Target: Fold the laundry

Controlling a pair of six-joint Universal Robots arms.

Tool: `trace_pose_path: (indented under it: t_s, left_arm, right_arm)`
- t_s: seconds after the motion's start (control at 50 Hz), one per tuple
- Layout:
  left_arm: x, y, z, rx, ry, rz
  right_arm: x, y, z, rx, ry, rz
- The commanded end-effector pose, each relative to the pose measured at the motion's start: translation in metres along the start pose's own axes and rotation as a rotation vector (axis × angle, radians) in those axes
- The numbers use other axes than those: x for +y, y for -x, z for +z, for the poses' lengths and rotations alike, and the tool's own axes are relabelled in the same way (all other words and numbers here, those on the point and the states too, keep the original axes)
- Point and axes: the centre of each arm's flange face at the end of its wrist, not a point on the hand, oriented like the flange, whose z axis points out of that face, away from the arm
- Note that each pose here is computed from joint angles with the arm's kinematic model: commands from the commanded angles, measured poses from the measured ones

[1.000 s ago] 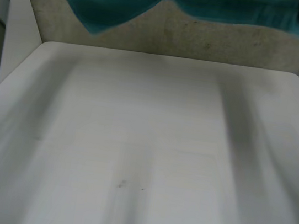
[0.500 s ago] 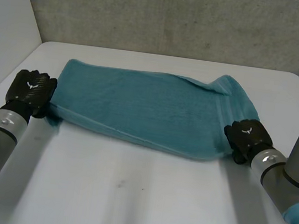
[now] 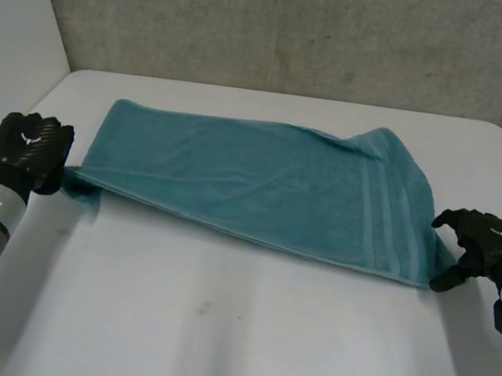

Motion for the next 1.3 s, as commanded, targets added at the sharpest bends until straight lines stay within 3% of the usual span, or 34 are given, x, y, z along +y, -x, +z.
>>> trace_pose_path:
  t_s: [0.02, 0.42, 1.04, 1.18, 1.3]
  left_arm:
    - [0.001, 0.0, 0.0, 0.0, 0.003, -0.001]
    - [0.003, 0.0, -0.001, 0.002, 0.008, -0.002]
    - [0.004, 0.005, 0.001, -0.016, 0.013, -0.002]
    - [-0.001, 0.008, 0.0, -0.019, 0.003, 0.013]
    - [-0.021, 0.01, -0.018, 0.011, 0.045, 0.038]
  right_arm:
    - [0.008, -0.001, 0.0, -0.046, 0.05, -0.021]
    - [0.026, 0.0, 0.015, -0.069, 0.067, -0.302]
    - [0.026, -0.019, 0.043, 0.044, 0.049, -0.338]
    - [-0.021, -0.023, 0.023, 0.102, -0.067, -0.365]
    - [-0.036, -0.018, 0.004, 0.091, -0.044, -0.366]
